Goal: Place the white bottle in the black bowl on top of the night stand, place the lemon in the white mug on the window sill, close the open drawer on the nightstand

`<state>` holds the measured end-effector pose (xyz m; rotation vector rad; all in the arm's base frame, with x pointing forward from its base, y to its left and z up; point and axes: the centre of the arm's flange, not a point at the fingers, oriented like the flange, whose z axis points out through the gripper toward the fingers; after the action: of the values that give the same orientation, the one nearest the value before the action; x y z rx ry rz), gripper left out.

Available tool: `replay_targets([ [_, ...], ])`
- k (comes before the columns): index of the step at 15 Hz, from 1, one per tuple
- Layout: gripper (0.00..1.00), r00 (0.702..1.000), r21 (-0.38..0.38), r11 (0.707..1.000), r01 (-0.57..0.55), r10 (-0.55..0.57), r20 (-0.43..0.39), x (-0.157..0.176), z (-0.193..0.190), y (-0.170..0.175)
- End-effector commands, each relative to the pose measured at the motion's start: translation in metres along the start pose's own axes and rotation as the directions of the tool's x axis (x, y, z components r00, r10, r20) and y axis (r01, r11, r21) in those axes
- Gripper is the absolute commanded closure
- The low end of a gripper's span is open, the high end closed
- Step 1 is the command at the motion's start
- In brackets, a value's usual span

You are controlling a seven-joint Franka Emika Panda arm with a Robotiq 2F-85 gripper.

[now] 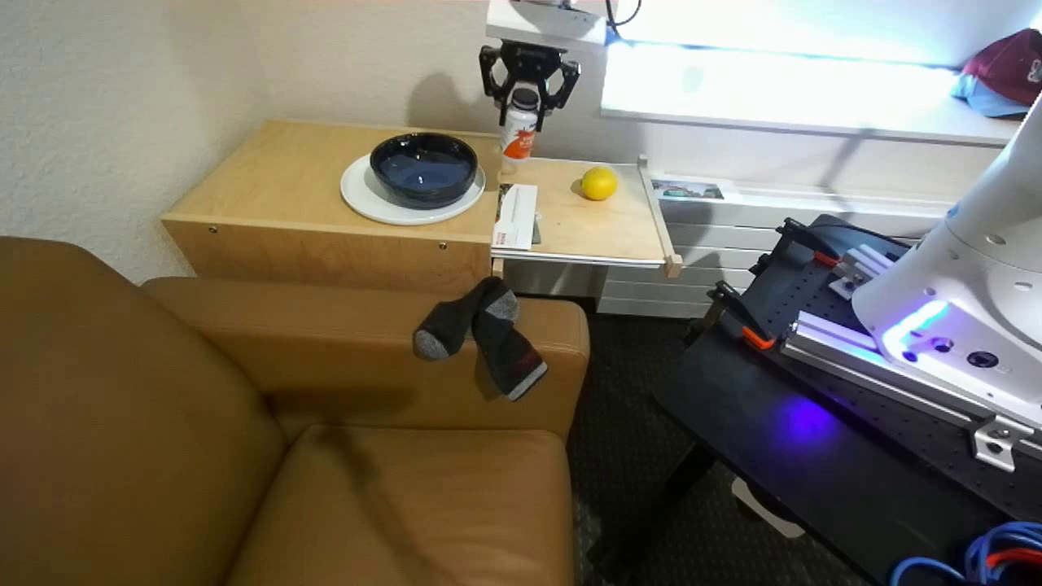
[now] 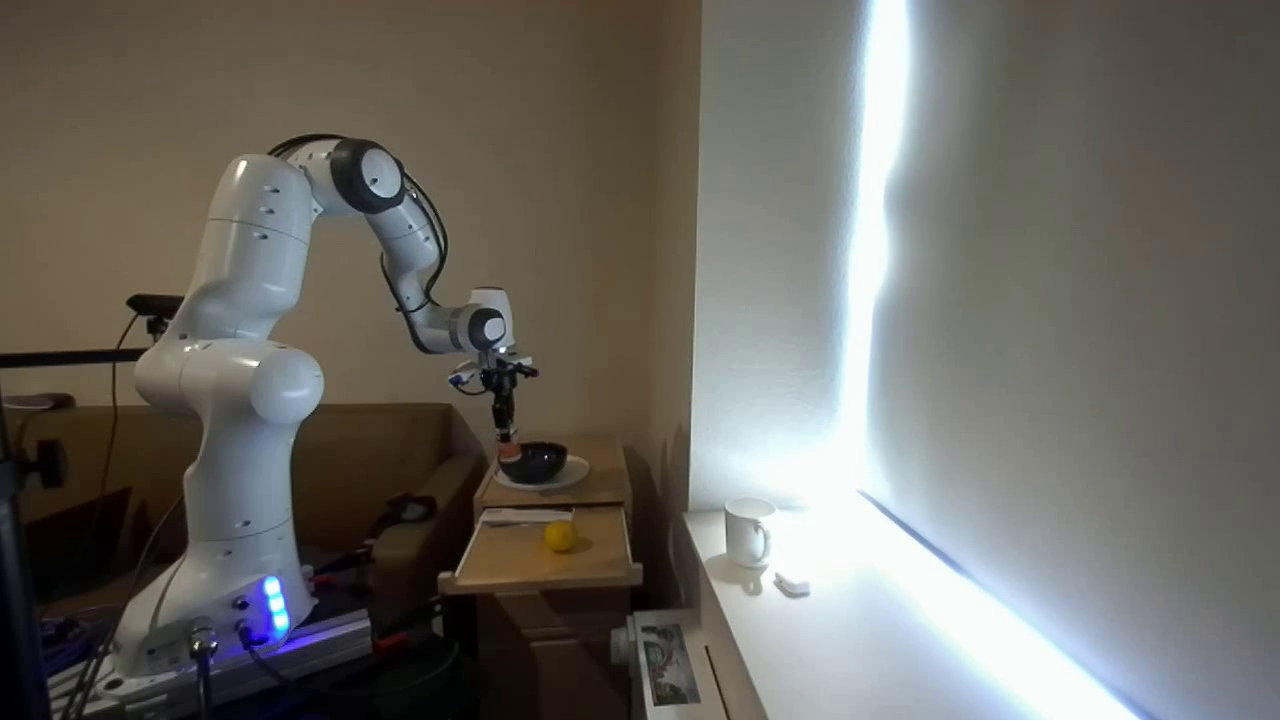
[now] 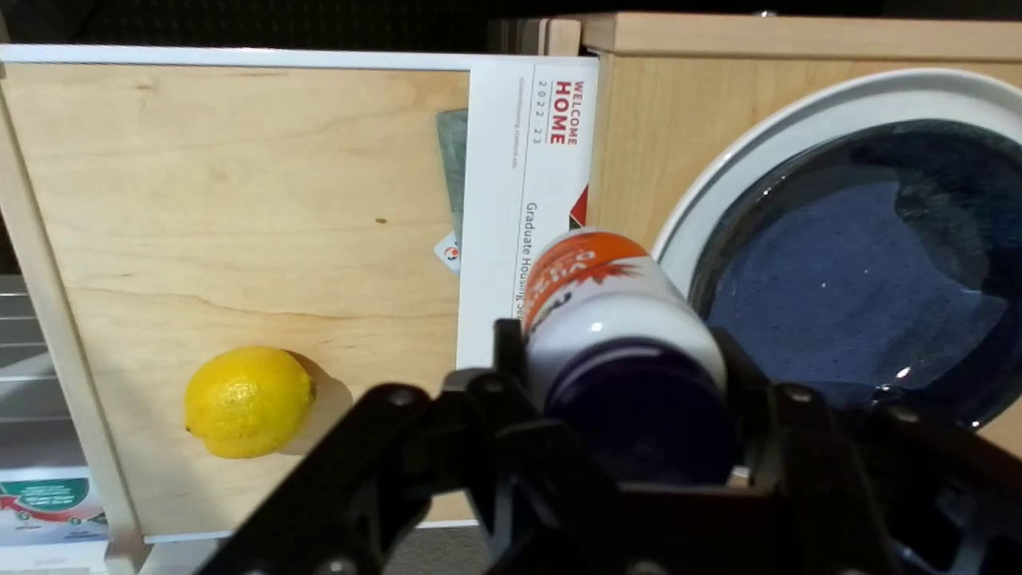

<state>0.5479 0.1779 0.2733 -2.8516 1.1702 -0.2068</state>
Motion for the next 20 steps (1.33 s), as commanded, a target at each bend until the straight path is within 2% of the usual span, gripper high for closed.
replay_targets([
  [1, 0.69, 0.999, -0.045, 0.998, -0.044, 0.044, -0.012, 0.043, 0.003, -0.063],
  [3, 0.69, 0.998, -0.051, 0.996, -0.07, 0.069, -0.008, 0.059, -0.003, -0.095],
  [5, 0.69, 0.997, -0.021, 0.998, -0.064, 0.065, 0.035, 0.057, -0.013, -0.118],
  [6, 0.69, 0.997, -0.017, 0.998, -0.066, 0.066, 0.029, 0.054, -0.018, -0.123],
  [7, 0.44, 0.998, -0.014, 0.998, -0.062, 0.063, 0.01, 0.046, -0.016, -0.09],
  [10, 0.44, 0.998, -0.003, 0.999, -0.054, 0.055, 0.013, 0.045, -0.02, -0.109],
  [11, 0.69, 0.998, -0.004, 0.998, -0.055, 0.055, 0.014, 0.046, -0.019, -0.109],
  [16, 0.69, 0.996, 0.068, 0.994, -0.087, 0.088, -0.012, 0.055, 0.012, -0.14],
  [20, 0.69, 0.993, 0.063, 0.992, -0.109, 0.112, -0.047, 0.061, 0.047, -0.169],
])
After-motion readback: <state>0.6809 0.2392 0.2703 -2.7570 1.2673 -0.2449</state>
